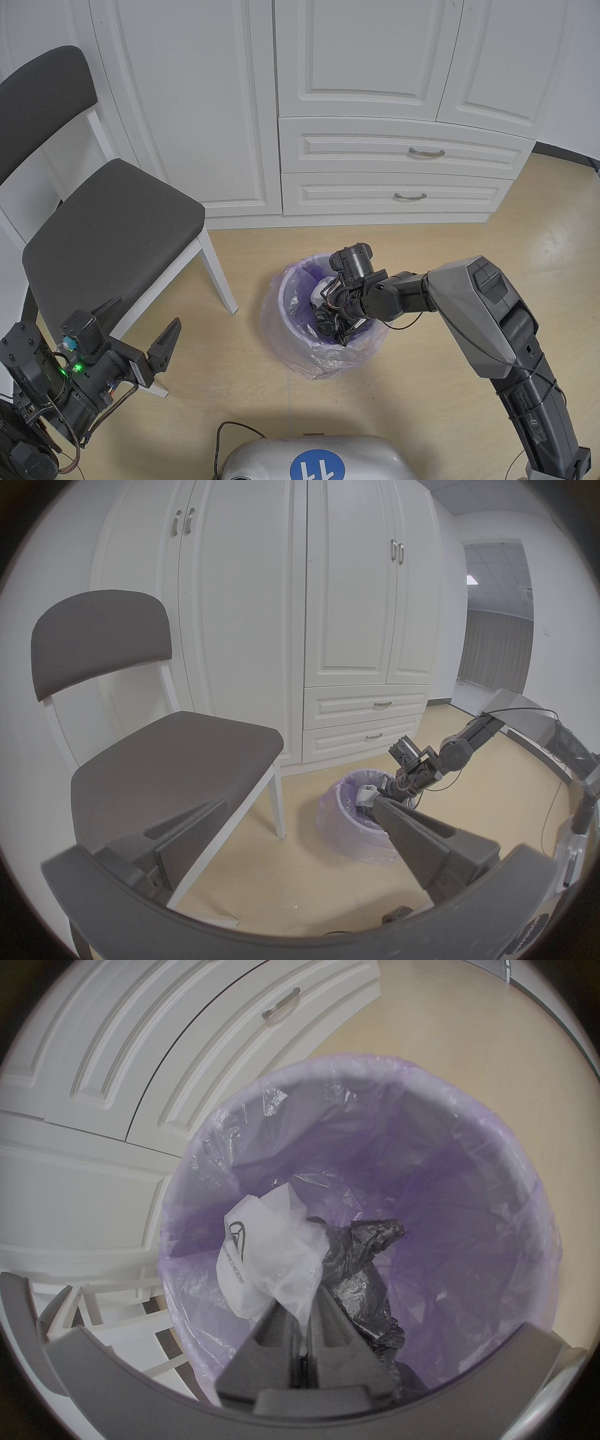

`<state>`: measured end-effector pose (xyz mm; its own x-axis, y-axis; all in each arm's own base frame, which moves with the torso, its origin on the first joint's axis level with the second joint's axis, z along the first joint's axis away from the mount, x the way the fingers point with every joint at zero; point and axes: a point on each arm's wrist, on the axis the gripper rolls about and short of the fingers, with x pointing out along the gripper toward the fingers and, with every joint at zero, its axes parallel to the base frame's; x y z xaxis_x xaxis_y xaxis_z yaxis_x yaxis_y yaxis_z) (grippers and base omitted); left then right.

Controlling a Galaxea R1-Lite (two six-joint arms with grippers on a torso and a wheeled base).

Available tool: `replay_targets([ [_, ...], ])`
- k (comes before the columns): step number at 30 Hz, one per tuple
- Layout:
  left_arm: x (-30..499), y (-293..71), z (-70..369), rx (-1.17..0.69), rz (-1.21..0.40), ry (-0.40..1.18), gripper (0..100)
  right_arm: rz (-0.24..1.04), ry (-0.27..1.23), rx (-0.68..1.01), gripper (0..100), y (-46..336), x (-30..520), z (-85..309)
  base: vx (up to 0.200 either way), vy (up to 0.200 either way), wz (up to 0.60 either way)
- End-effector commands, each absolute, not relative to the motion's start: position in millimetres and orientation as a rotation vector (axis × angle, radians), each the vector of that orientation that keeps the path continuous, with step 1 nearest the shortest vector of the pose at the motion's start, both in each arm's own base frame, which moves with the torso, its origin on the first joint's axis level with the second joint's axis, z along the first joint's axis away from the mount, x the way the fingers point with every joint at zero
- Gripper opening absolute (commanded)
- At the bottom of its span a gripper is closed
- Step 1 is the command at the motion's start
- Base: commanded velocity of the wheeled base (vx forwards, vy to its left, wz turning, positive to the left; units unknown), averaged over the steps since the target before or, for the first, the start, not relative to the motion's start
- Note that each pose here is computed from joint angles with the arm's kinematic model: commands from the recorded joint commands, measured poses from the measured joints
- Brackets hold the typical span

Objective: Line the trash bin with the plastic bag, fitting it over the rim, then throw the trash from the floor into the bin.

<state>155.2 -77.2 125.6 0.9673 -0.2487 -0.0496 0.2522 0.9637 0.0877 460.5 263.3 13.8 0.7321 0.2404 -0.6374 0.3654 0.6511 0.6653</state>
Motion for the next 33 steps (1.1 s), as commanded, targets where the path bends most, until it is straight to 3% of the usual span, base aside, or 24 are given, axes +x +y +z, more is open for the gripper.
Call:
replay_targets([
  [1, 153.0, -75.7, 121.6, 0.104, -0.252, 0.058, 100, -0.082, 0.774, 0.880, 0, 263.3, 460.6, 11.3, 0.000, 0.000, 0.00],
  [2, 153.0, -75.7, 121.6, 0.104, -0.252, 0.058, 100, -0.083, 0.776, 0.879, 0, 263.3, 460.6, 10.5, 0.000, 0.000, 0.00],
  [3, 153.0, -75.7, 121.6, 0.104, -0.252, 0.058, 100, -0.082, 0.774, 0.880, 100, 263.3, 460.6, 11.3, 0.000, 0.000, 0.00],
  [22, 153.0, -75.7, 121.8, 0.103, -0.252, 0.056, 100, -0.083, 0.774, 0.881, 100, 263.9, 460.1, 12.0, 0.000, 0.000, 0.00],
  [33, 152.9, -75.9, 121.8, 0.103, -0.254, 0.056, 100, -0.042, 0.752, 0.887, 100, 268.9, 454.0, 37.2, 0.000, 0.000, 0.00],
])
